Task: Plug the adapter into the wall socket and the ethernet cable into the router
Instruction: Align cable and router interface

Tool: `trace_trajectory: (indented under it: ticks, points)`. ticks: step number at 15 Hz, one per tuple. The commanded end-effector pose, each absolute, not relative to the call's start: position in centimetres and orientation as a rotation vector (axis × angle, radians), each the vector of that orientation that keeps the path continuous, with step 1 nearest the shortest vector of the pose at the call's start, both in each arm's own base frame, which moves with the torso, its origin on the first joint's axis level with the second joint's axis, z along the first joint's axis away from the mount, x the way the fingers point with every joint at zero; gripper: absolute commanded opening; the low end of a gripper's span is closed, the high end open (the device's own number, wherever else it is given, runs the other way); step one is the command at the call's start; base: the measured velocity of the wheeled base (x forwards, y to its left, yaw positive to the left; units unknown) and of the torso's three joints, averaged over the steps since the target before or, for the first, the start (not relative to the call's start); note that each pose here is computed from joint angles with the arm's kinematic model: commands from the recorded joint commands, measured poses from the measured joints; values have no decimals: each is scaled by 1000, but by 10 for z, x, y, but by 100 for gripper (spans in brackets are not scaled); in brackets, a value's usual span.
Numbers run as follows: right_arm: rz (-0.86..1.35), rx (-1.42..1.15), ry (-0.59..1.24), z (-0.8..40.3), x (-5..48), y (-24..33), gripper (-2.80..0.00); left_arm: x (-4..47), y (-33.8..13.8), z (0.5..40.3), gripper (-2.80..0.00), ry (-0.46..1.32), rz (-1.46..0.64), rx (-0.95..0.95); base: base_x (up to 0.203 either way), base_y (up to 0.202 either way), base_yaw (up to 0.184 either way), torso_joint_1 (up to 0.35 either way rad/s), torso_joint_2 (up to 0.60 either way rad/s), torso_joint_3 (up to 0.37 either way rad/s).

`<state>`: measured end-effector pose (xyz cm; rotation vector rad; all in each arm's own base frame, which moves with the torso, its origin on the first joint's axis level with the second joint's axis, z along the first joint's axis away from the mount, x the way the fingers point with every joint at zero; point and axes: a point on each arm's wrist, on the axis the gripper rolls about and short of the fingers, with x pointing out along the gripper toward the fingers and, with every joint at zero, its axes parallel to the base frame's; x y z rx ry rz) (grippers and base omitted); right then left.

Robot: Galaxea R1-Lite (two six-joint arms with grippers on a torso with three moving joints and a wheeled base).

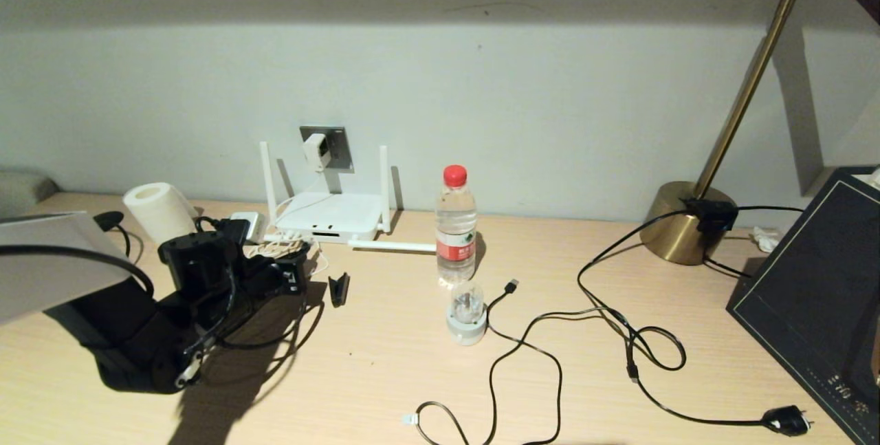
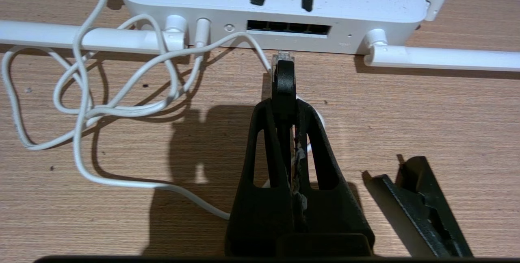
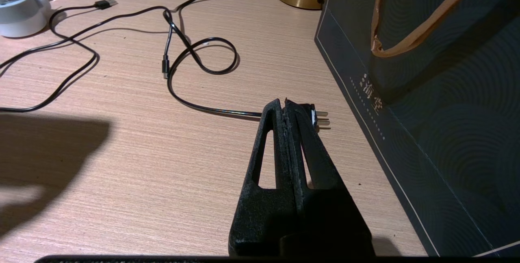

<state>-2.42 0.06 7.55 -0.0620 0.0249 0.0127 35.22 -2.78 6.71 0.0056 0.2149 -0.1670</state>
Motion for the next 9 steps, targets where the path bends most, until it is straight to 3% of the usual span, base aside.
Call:
trace_trajectory:
  ticks: [1, 9]
  points:
    - [13, -63, 26, 76, -24, 1, -280, 353, -27, 68, -280, 207, -170, 4, 0, 0, 0, 0, 0, 0]
    - [13, -63, 26, 76, -24, 1, -280, 353, -25, 63, -280, 222, -170, 1, 0, 0, 0, 0, 0, 0]
